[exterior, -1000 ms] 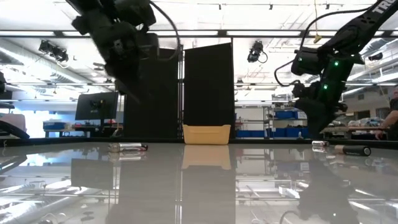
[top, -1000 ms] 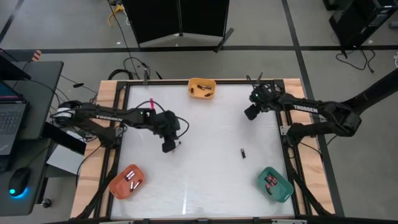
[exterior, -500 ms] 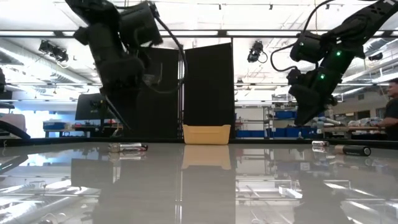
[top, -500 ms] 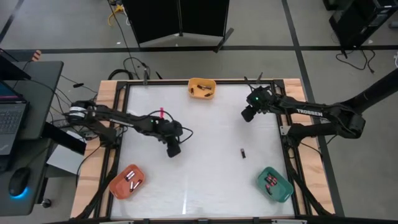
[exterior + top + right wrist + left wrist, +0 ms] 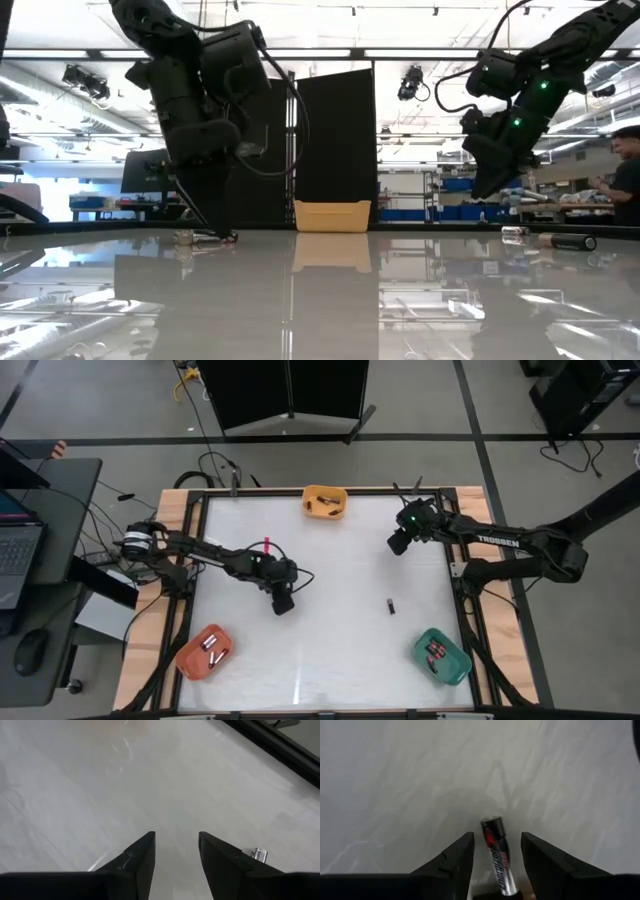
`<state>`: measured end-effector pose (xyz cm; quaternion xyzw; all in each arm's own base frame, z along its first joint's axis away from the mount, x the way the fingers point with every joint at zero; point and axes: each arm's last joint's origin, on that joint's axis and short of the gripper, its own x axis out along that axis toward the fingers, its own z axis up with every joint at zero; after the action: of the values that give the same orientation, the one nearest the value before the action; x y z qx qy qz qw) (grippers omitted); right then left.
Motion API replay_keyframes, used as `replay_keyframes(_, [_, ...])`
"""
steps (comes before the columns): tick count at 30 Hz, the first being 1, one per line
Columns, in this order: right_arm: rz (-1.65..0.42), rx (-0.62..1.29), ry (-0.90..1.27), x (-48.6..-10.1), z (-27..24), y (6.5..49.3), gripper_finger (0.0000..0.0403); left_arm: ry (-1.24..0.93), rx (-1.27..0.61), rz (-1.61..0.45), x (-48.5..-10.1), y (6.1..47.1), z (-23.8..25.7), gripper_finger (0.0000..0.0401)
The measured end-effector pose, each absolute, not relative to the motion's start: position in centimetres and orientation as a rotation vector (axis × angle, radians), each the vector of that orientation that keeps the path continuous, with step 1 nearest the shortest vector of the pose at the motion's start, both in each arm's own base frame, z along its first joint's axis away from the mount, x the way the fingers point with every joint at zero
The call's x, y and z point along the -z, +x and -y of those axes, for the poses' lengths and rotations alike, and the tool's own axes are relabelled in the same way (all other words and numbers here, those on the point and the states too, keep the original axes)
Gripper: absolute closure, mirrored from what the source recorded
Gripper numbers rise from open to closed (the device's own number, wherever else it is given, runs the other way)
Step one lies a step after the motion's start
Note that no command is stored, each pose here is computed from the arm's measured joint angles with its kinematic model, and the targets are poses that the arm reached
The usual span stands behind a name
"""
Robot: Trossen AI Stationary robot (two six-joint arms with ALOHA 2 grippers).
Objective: Sort batteries
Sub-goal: Put the silver battery into the orange bin
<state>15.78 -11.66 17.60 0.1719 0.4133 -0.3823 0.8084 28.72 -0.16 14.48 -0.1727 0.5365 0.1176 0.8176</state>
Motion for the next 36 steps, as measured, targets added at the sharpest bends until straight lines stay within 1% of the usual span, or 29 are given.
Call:
replay_keyframes(5, [-0.85,0.808,0.356,-17.8,11.6,16.1,0.0245,-0.357,-0.275,-1.142,-14.2,28.9,0.0,0.0231])
replay_keyframes(7, [-0.841,0.801,0.35,-17.9,11.5,16.3,0.0246,-0.354,-0.287,-1.14,-14.2,28.9,-0.2,0.0242])
replay_keyframes(10, [-0.827,0.787,0.341,-18.0,11.3,16.6,0.0249,-0.338,-0.306,-1.139,-14.1,28.9,-0.3,0.028])
replay_keyframes(14, [-0.813,0.767,0.329,-18.1,11.0,16.9,0.0252,-0.302,-0.297,-1.141,-14.1,28.9,-0.4,0.0348])
replay_keyframes(15, [-0.81,0.763,0.326,-18.1,11.0,17.0,0.0253,-0.293,-0.292,-1.139,-14.2,28.9,-0.4,0.0356])
replay_keyframes(21, [-0.796,0.744,0.315,-18.2,10.7,17.3,0.0253,-0.268,-0.265,-1.164,-14.8,29.3,-0.7,0.0356])
replay_keyframes(27, [-0.748,0.722,0.297,-19.1,10.1,17.1,0.0253,-0.139,-0.253,-1.102,-19.3,31.5,-2.7,0.0356])
replay_keyframes(30, [-0.715,0.703,0.284,-19.7,9.6,17.1,0.0253,-0.081,-0.253,-1.032,-21.5,32.6,-4.9,0.0356])
replay_keyframes(36, [-0.658,0.636,0.254,-20.3,8.5,17.9,0.0253,0.015,-0.305,-0.912,-26.0,33.4,-11.2,0.0356])
